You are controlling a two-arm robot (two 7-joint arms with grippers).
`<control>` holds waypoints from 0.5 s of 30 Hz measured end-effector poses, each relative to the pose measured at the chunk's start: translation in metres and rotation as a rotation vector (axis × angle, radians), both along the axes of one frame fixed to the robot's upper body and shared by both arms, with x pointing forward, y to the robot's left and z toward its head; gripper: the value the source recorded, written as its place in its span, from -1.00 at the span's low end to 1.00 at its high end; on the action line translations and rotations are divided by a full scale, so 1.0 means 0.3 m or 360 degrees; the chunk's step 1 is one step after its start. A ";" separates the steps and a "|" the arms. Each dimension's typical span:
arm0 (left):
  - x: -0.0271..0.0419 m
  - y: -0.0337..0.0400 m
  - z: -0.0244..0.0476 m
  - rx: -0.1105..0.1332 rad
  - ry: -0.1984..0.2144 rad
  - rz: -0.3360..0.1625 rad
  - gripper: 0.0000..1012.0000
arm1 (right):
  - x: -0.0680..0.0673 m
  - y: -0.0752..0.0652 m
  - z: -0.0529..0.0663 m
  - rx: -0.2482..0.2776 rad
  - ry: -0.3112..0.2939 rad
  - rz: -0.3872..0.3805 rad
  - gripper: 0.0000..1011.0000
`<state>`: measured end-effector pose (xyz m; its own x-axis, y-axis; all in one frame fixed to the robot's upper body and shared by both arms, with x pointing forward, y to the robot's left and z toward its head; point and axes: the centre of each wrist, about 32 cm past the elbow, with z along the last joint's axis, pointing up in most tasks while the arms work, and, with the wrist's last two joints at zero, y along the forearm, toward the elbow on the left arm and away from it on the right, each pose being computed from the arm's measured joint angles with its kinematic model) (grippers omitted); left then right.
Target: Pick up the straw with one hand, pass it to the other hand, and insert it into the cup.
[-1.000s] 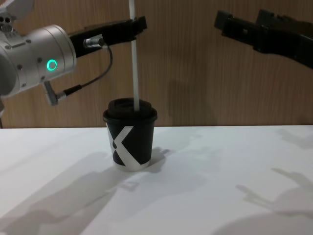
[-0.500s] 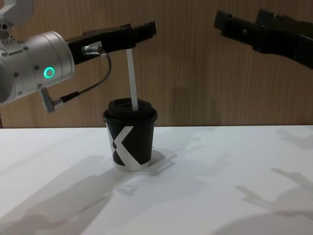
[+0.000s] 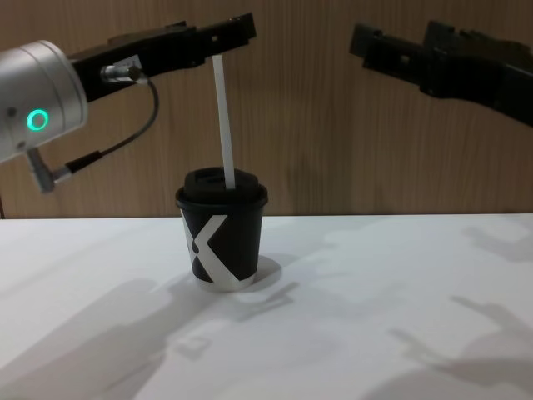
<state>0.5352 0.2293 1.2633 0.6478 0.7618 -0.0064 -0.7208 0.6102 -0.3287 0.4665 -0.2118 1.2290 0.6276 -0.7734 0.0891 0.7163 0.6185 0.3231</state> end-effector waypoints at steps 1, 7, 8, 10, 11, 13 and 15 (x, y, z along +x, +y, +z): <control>-0.005 0.003 -0.001 -0.0003 -0.0001 -0.0002 0.98 | -0.003 0.002 0.000 -0.0003 0.0003 0.0000 0.98; -0.050 0.023 -0.012 -0.0028 0.0001 -0.0023 0.98 | -0.030 0.015 -0.003 -0.0021 0.0020 0.0007 0.98; -0.055 0.025 -0.013 -0.0032 0.0003 -0.0027 0.98 | -0.033 0.017 -0.003 -0.0023 0.0022 0.0007 0.98; -0.065 0.029 -0.017 -0.0037 0.0008 -0.0032 0.98 | -0.043 0.020 -0.005 -0.0029 0.0029 0.0005 0.98; -0.078 0.034 -0.021 -0.0042 0.0014 -0.0038 0.98 | -0.045 0.021 -0.005 -0.0031 0.0030 0.0003 0.98; -0.091 0.037 -0.027 -0.0044 0.0023 -0.0044 0.98 | -0.054 0.023 -0.007 -0.0036 0.0035 -0.0002 0.98; -0.106 0.041 -0.034 -0.0051 0.0035 -0.0052 0.98 | -0.058 0.023 -0.009 -0.0042 0.0038 -0.0006 0.98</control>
<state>0.5033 0.2415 1.2531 0.6719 0.7393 -0.0447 -0.7078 0.6232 -0.3327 0.4489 -0.2048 1.2263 0.6268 -0.7735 0.0942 0.7261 0.6237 0.2895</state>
